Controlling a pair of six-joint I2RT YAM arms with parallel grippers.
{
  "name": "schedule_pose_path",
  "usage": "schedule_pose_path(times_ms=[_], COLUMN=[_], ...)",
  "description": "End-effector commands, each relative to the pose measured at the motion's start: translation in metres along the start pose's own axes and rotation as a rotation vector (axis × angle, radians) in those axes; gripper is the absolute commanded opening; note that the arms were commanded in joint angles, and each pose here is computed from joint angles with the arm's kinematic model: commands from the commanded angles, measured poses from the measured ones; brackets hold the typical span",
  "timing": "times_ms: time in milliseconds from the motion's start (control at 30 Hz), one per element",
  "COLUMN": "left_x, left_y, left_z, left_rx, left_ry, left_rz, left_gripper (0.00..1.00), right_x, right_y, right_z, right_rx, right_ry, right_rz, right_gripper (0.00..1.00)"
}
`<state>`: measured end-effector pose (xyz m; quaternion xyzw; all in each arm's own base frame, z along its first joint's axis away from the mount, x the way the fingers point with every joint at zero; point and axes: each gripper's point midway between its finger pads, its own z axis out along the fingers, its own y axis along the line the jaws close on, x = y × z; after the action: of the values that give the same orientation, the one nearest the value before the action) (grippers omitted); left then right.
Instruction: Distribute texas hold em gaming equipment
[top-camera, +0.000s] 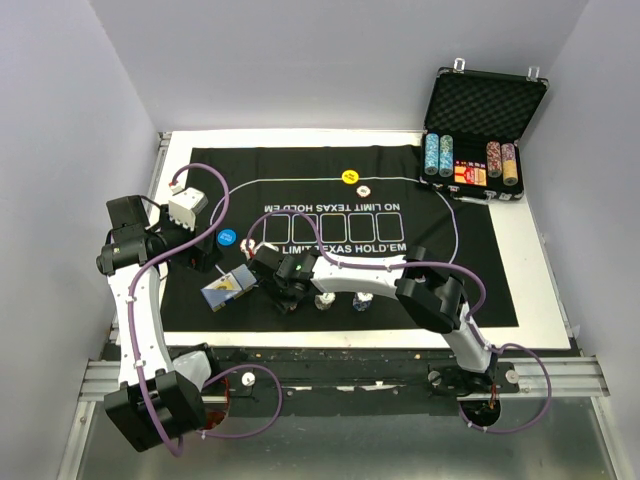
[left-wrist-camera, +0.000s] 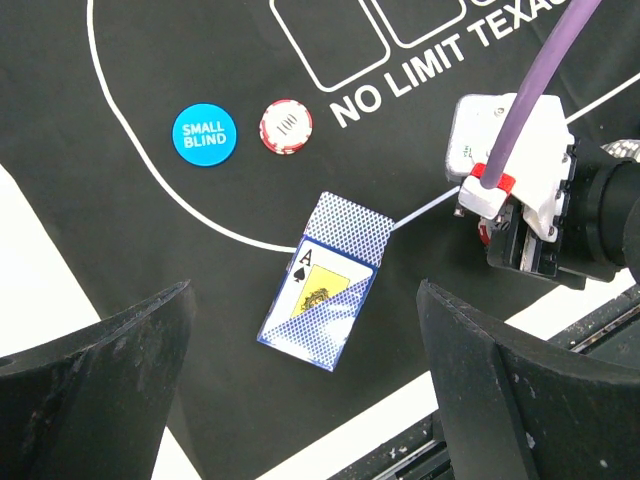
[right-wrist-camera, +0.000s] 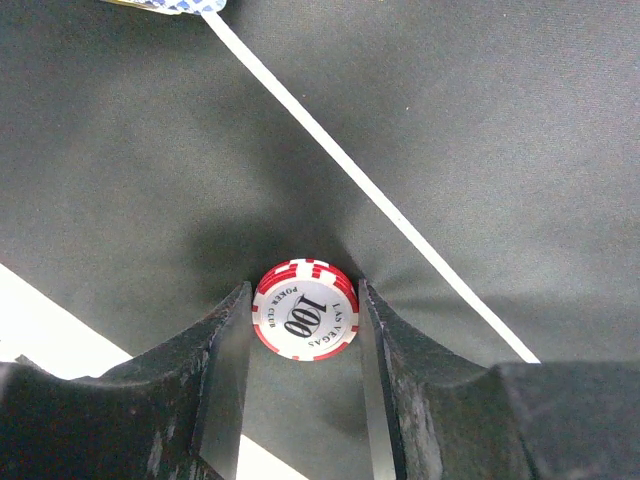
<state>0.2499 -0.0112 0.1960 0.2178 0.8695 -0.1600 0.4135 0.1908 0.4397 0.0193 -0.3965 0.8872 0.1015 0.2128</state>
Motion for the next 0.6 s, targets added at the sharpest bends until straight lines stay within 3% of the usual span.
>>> schedule_pose_path(times_ms=[0, 567], left_x=[0.000, 0.000], left_y=[0.001, 0.001], left_z=[-0.004, -0.005], left_rx=[-0.020, -0.020], left_ry=[-0.013, -0.016], left_rz=[0.010, 0.012], left_gripper=[0.99, 0.99], right_x=[0.022, -0.026], right_y=[0.008, -0.002], right_z=[0.004, -0.026], right_rx=[0.007, 0.041], right_ry=[0.056, -0.064], right_rz=[0.003, 0.012], right_gripper=[0.31, 0.26])
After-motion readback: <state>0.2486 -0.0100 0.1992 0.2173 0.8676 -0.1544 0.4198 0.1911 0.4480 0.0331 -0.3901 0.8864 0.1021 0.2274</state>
